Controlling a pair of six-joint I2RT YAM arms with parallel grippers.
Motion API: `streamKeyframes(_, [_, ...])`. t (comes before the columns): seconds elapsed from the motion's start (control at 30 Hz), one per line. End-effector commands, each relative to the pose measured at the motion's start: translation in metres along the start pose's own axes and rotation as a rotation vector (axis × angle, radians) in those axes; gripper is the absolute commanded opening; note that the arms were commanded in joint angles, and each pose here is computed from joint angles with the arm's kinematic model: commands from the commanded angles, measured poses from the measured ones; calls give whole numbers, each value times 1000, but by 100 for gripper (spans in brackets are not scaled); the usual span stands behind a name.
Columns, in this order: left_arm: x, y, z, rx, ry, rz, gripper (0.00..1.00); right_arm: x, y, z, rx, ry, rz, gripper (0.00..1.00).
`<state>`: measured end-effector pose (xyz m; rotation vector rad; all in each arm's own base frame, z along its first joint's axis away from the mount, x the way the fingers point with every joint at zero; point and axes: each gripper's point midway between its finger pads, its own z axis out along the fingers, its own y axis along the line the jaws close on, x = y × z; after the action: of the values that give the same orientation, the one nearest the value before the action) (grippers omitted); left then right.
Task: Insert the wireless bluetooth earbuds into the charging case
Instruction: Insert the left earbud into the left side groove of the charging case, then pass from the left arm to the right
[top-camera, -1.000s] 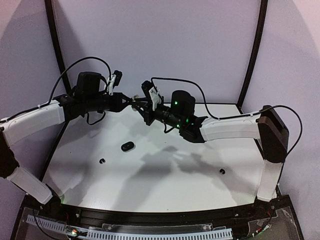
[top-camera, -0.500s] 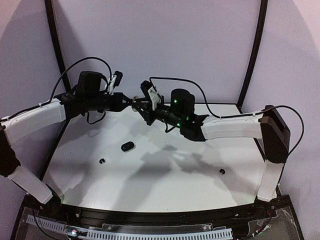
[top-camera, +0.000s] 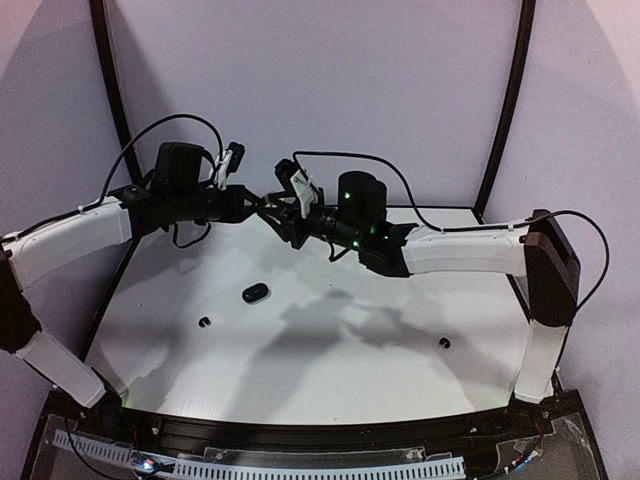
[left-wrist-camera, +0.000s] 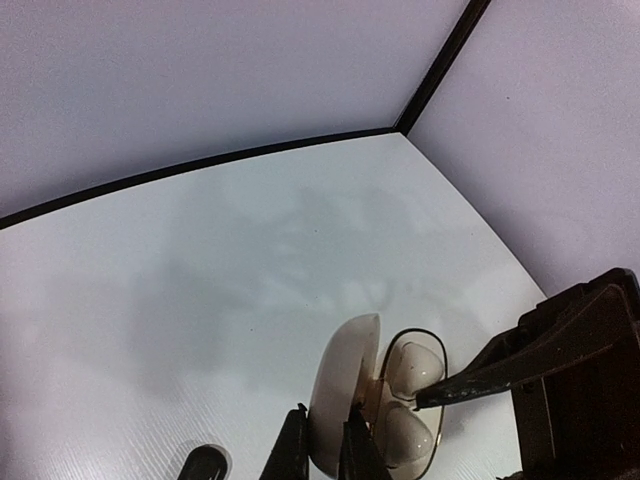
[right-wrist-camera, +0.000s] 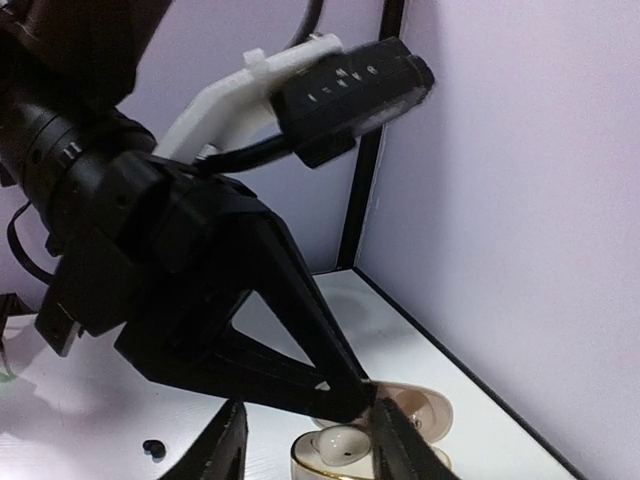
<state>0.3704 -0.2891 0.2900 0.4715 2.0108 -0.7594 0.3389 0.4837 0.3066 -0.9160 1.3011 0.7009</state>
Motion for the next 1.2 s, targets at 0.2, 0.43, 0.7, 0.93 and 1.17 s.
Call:
streamKeyframes(0.2, [-14, -17, -13, 44, -43, 142, 1, -102, -11, -25, -63, -105, -50, 61])
streamKeyframes(0.43, [-24, -33, -20, 113, -99, 378, 1, -84, -6, -70, -311, 17, 129, 67])
streamKeyframes(0.7, [-22, -84, -54, 365, -171, 715, 1, -42, 7, -111, -402, 73, 145, 96])
streamKeyframes(0.93, [-16, -105, -66, 484, -140, 737, 1, -34, 24, -103, -513, 64, 188, 80])
streamKeyframes(1.17, [-16, -108, -63, 464, -129, 764, 1, -39, 43, -91, -609, 13, 227, 63])
